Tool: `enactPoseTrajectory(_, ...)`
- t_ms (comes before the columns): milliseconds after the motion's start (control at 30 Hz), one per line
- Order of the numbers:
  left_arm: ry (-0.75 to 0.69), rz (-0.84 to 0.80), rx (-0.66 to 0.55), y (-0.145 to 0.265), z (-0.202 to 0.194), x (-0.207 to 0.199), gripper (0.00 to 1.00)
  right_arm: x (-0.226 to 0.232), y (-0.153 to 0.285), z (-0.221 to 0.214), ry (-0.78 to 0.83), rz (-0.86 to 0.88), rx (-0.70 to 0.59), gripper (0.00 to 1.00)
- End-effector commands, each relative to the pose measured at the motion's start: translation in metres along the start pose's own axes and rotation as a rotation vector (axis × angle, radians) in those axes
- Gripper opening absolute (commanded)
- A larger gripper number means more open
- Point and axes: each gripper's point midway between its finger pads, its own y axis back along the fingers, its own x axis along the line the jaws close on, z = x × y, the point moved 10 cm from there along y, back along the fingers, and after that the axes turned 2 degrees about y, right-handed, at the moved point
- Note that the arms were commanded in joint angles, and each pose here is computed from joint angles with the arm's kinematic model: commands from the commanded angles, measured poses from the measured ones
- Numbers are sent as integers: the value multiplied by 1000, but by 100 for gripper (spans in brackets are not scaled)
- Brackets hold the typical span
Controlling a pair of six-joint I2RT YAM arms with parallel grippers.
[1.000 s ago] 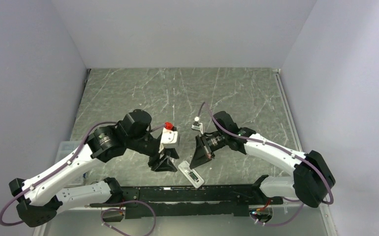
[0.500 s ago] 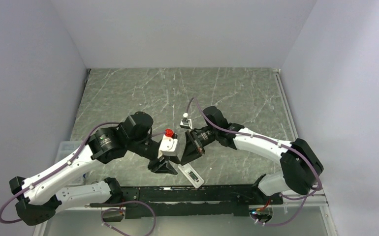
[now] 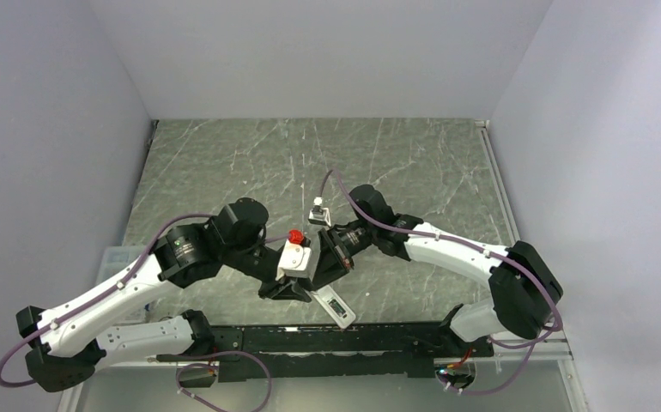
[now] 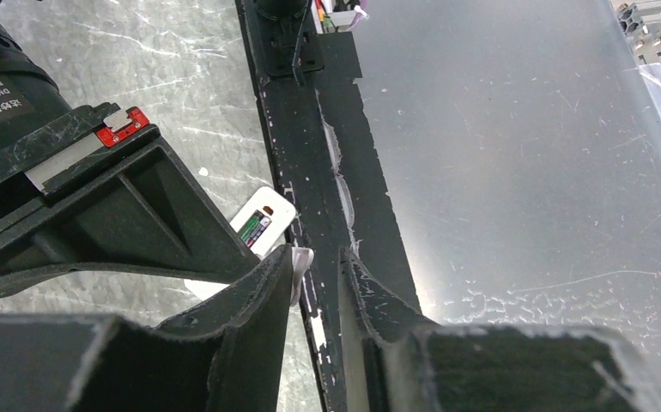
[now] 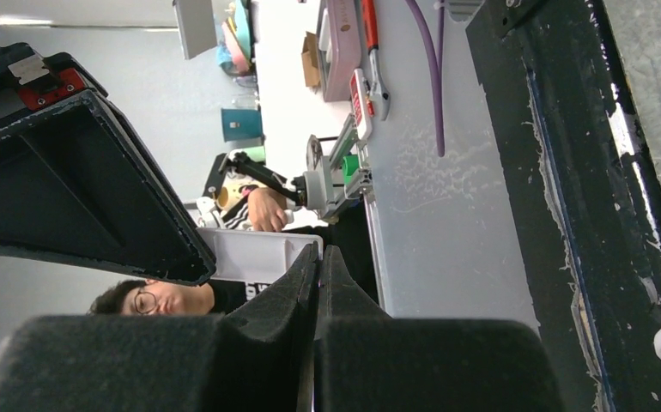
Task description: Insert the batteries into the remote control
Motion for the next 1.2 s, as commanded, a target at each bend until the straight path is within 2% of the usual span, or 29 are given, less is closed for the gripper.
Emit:
enactPoseTrajectory(0,-46,10,4,-1,-1,1,30,16,1,3,69,40,4,0)
enactPoseTrajectory(200,-47,19,25,-3,-1,3,8,19,3,-3,85,47,-4,0)
enactPoseTrajectory(400,-53,38,37,-3,0,5,0,17,4,-8,83,45,-8,0)
enactPoseTrajectory(500,-59,45,36,-3,2,6,0,17,5,-11,85,43,-14,2)
enactPoseTrajectory(667,-68,63,31,-1,4,6,0,11,5,-17,77,16,-30,29)
enactPoseTrajectory(733,-69,67,30,0,3,5,0,9,7,-20,80,4,-40,34)
enactPoseTrajectory(867,-68,72,18,1,3,4,0,5,11,-26,71,-34,-75,38)
enactPoseTrajectory(1000,-28,130,11,0,-1,7,0,3,19,-32,112,-178,-160,40)
enactPoseTrajectory(1167,184,207,-32,-6,1,8,0,7,32,-49,255,-327,-292,41)
